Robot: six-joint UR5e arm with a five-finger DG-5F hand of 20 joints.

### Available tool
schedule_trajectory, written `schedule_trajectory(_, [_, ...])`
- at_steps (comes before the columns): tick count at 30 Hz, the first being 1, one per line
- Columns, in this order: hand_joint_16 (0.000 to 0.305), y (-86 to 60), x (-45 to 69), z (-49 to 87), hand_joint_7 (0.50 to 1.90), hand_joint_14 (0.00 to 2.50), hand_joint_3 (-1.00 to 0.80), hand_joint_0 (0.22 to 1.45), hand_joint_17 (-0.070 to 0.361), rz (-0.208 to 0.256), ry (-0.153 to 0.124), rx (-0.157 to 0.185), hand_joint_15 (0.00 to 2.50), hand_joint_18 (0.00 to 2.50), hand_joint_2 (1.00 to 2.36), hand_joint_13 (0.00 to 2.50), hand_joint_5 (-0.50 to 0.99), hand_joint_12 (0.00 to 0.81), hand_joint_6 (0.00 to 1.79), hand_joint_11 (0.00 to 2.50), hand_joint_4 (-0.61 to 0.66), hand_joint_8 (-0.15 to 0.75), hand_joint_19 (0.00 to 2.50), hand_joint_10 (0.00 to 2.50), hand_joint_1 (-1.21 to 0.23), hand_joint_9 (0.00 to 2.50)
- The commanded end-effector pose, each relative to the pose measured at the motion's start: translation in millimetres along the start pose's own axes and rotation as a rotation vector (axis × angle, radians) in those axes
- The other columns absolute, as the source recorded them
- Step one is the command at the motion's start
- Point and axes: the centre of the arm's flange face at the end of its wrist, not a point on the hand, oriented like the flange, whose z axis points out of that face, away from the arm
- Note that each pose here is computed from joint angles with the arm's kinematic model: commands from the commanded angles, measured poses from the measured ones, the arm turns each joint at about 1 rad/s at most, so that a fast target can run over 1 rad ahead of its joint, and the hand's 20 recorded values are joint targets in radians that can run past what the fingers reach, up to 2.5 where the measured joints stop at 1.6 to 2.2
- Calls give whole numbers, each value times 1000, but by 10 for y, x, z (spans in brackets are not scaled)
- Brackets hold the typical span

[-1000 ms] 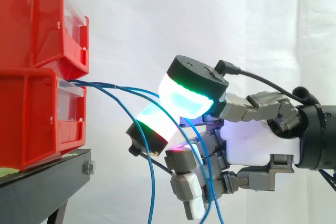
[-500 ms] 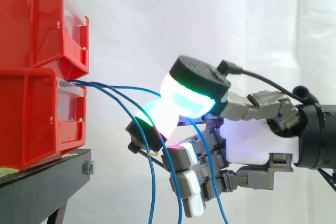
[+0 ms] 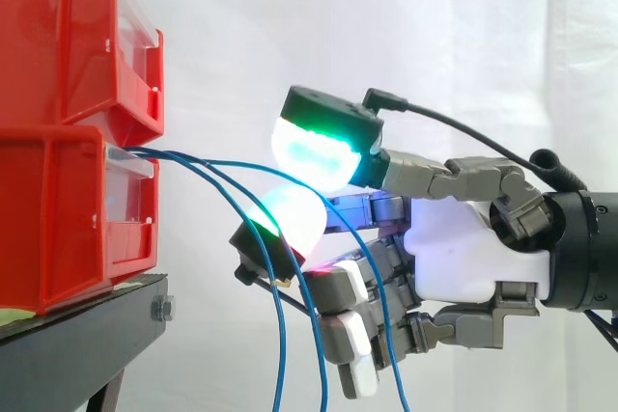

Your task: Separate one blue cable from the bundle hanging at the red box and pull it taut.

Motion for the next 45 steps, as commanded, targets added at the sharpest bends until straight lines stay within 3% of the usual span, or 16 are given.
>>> schedule_trajectory(1, [51,2,-4,0,1176,25,-159,588,116,0,0,0,823,998,1019,1146,-191,414,837,1092,104,343,731,23,-633,1123])
schedule_trajectory(4, [53,-9,-3,0,1144,24,-105,597,118,0,0,1,824,1009,1019,1150,-199,423,863,1067,107,344,722,20,-688,1111])
schedule_trajectory(10, [48,3,8,-1,1079,27,-180,630,109,0,1,0,831,970,1020,1117,-207,396,872,1090,76,316,729,23,-731,1062])
schedule_trajectory(16, [48,-9,-3,0,1111,27,-258,644,108,0,0,1,828,953,1017,1096,-209,387,879,1096,65,311,711,23,-762,1043])
schedule_trajectory(27, [48,-10,-9,0,1098,27,-500,683,107,4,-7,2,814,922,1001,1060,-222,385,909,1055,82,305,717,20,-657,989])
schedule_trajectory(35, [48,-8,-13,-8,1099,26,-489,672,107,17,-19,5,809,922,1001,1061,-220,389,910,1060,86,311,709,21,-652,990])
schedule_trajectory(45, [47,-4,3,-8,1151,27,-340,693,106,31,-23,7,817,937,1012,1082,-212,385,922,1142,-47,311,695,22,-714,1041])
